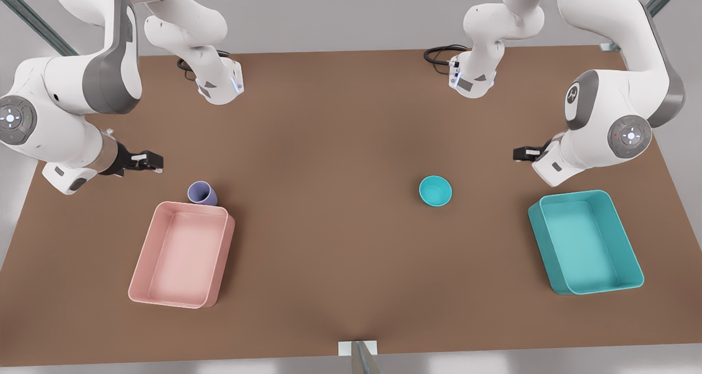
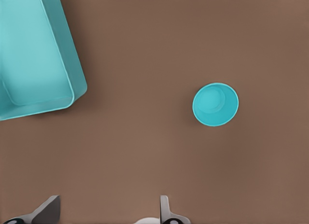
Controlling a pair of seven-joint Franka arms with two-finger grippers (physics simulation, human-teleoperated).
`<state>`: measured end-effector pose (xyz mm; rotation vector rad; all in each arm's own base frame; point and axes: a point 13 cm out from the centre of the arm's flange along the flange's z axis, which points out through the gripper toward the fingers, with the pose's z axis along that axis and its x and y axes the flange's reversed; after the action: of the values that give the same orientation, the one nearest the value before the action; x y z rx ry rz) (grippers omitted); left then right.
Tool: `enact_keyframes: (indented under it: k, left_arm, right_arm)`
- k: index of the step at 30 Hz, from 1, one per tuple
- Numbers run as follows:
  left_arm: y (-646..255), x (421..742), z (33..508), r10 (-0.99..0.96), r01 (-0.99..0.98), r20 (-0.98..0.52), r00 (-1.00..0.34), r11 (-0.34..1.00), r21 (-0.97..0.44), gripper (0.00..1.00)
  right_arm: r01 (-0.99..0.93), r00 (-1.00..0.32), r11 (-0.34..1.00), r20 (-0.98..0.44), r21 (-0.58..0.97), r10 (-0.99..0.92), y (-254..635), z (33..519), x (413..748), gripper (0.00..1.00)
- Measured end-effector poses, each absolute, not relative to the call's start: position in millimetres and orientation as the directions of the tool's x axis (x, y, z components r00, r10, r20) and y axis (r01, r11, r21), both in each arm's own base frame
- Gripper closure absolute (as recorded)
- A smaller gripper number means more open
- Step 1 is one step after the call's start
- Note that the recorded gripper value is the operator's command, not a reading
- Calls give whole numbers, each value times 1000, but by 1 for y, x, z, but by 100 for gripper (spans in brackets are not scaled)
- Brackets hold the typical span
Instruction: Put the bowls and cups in different boxes
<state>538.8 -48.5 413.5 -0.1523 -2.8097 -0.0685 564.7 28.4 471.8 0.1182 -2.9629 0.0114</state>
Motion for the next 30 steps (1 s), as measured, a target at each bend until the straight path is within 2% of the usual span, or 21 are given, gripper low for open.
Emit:
enact_keyframes:
  k: [2,4,9,12,15,20,30]
  left_arm:
    - [-49,540,412,98,113,320,-942,993,29,0]
    - [-67,538,391,129,149,343,-930,988,33,0]
    - [-204,536,265,302,348,414,-858,937,37,0]
    - [-270,532,195,349,392,392,-852,919,35,0]
    - [-289,527,148,338,380,366,-867,924,49,0]
    - [-280,514,107,275,319,353,-894,945,71,0]
    - [-280,500,65,209,247,306,-929,965,90,0]
  right_arm:
    - [-81,-982,997,172,-1,-79,29,472,566,0]
    - [-93,-970,996,226,0,-91,35,448,559,0]
    - [-130,-929,991,351,-7,-119,67,331,530,0]
    - [-72,-939,997,339,-9,-65,47,285,520,0]
    - [-1,-954,1000,300,0,-1,24,252,515,0]
    - [77,-967,997,245,6,73,-6,199,502,0]
    - [128,-963,992,238,3,123,-24,124,464,0]
